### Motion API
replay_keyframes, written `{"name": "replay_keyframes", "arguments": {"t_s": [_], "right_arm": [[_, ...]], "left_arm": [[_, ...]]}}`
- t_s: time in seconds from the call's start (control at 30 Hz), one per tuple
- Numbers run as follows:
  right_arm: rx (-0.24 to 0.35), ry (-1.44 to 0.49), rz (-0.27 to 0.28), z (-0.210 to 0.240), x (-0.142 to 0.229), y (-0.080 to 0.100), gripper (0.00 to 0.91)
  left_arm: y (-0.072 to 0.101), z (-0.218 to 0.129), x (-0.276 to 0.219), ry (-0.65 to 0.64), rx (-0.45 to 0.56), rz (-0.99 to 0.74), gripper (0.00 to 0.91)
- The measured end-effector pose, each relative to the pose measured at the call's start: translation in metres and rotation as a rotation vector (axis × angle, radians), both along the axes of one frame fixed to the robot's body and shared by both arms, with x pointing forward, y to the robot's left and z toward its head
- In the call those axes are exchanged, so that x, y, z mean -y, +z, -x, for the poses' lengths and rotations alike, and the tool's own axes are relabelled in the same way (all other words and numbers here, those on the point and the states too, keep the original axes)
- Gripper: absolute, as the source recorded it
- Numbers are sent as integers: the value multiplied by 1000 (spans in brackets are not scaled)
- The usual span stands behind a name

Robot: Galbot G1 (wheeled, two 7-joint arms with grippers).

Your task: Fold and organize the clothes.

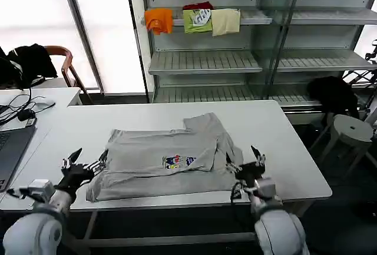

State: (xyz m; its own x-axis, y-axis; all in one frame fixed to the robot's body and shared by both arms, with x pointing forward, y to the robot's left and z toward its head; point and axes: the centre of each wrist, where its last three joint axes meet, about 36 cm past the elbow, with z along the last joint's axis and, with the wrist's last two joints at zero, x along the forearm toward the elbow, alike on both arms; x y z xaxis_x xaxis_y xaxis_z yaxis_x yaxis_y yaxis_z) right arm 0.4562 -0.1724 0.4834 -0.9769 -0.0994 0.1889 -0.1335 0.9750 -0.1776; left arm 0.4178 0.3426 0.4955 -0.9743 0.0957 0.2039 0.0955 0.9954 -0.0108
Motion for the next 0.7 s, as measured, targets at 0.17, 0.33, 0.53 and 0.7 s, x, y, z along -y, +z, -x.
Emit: {"name": "replay_keyframes", "arguments": {"t_s": [0.17, 0.33, 0.53, 0.7], "right_arm": [[-20, -36, 7, -83, -8, -10, 907], [-53, -37, -2, -144, -15, -24, 907], [-118, 1, -48, -187, -22, -45, 907], [-164, 37, -81, -209, -22, -56, 907]], "left_arm": [[-7, -54, -3, -18, -19, 9, 907], [-15, -95, -8, -21, -46, -2, 907], [-30, -128, -13, -12, -94, -18, 907], [-43, -145, -14, -6, -129, -34, 907]]}}
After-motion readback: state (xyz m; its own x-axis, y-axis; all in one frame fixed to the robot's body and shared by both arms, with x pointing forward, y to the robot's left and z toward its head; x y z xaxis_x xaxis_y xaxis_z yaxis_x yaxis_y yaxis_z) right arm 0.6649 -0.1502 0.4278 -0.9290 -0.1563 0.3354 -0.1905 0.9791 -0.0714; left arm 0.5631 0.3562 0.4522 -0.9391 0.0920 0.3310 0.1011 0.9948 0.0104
